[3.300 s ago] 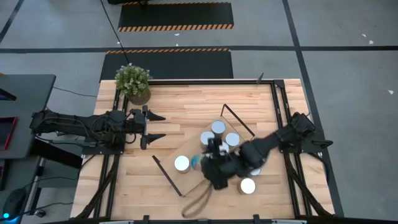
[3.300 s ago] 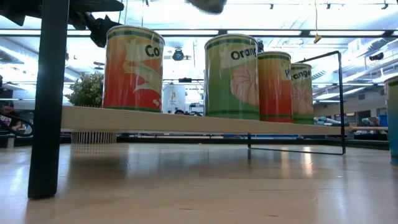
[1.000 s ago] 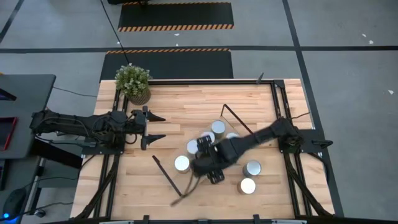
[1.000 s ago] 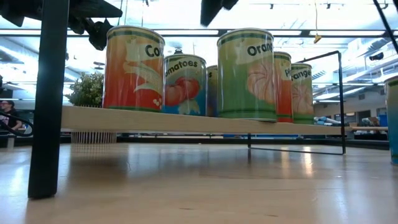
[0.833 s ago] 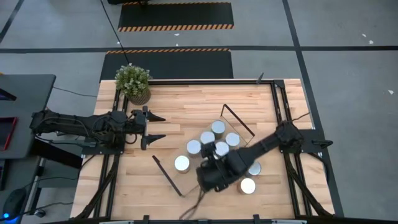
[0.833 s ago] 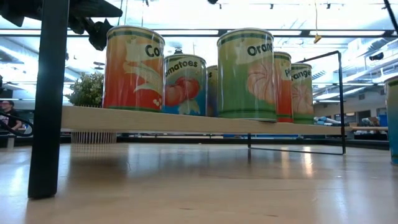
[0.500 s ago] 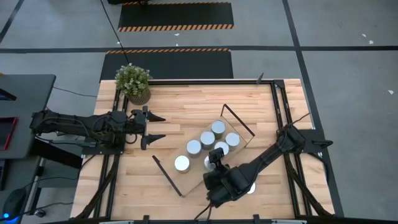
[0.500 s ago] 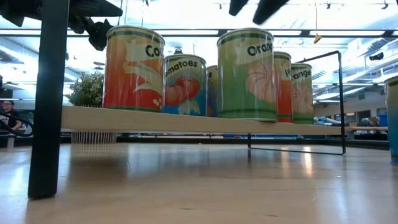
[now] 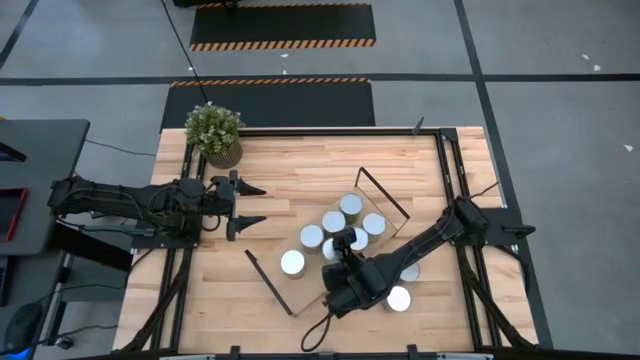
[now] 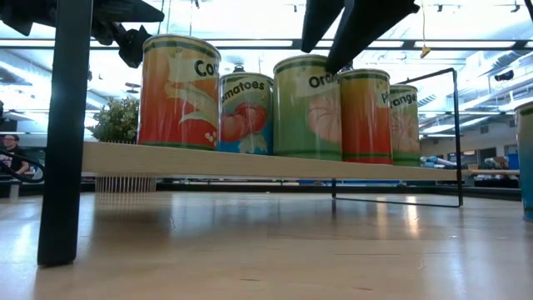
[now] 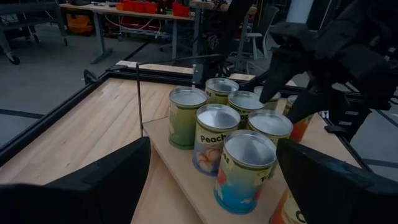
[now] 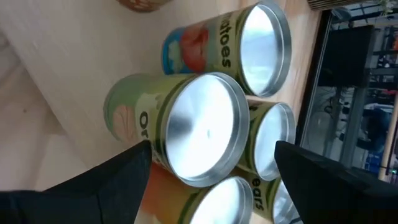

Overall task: Pick and place cans onto a shelf
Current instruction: Adjust the canned oranges on the shelf, then put the canned cherries on the shelf

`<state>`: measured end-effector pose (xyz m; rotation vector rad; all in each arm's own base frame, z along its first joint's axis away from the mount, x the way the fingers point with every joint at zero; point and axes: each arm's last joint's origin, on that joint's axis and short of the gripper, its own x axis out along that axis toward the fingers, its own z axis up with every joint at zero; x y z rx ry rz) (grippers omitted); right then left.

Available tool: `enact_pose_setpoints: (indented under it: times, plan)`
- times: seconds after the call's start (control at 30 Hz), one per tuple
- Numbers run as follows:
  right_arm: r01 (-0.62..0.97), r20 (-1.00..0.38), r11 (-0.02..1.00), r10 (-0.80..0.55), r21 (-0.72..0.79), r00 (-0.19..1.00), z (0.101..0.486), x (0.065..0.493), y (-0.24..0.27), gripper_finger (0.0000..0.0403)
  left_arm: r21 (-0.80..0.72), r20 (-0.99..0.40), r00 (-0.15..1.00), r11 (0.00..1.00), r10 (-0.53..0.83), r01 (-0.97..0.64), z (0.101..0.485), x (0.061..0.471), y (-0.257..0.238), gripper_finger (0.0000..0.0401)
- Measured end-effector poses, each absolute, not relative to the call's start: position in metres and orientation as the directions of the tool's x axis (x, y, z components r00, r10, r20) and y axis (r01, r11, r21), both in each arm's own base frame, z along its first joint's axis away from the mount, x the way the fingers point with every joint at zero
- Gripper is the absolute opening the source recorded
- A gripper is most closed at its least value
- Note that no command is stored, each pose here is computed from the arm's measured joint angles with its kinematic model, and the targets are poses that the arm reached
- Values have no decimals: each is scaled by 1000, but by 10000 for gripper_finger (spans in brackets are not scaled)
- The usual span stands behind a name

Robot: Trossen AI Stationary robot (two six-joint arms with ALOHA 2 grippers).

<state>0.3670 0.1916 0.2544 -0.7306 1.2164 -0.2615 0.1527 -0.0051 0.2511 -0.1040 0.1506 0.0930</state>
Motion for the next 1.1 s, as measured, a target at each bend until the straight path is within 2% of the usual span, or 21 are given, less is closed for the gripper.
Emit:
enact_pose_setpoints:
  times: [0.17,0.27,0.4,0.57,0.7,0.87,0.93,1.03,1.1]
  plan:
    - [-180,-758,755,-549,-631,353,266,365,193,348,-96,-155,984,990,84,-100,251,153,-5,355]
    - [-144,-805,814,-499,-562,321,281,357,194,348,-96,-155,984,990,84,-100,251,153,-5,355]
    - [-22,-862,901,-408,-434,301,307,337,190,348,-96,-156,984,990,84,-100,251,153,-5,355]
    - [115,-862,920,-392,-375,323,327,298,196,348,-96,-156,984,990,84,-100,251,153,-5,355]
    - [281,-876,913,-377,-297,299,326,266,192,348,-96,-156,984,990,85,-100,251,153,-5,355]
    - [458,-928,864,-322,-208,186,310,229,176,348,-101,-156,984,990,85,-101,251,153,-5,355]
    - [521,-935,839,-298,-159,194,304,218,169,348,-103,-156,984,990,85,-101,251,153,-5,355]
    - [579,-953,811,-238,-88,188,293,205,159,348,-113,-156,984,988,84,-102,251,153,-5,355]
    - [580,-976,811,-179,-76,122,284,195,154,348,-121,-156,984,987,85,-104,251,153,-5,355]
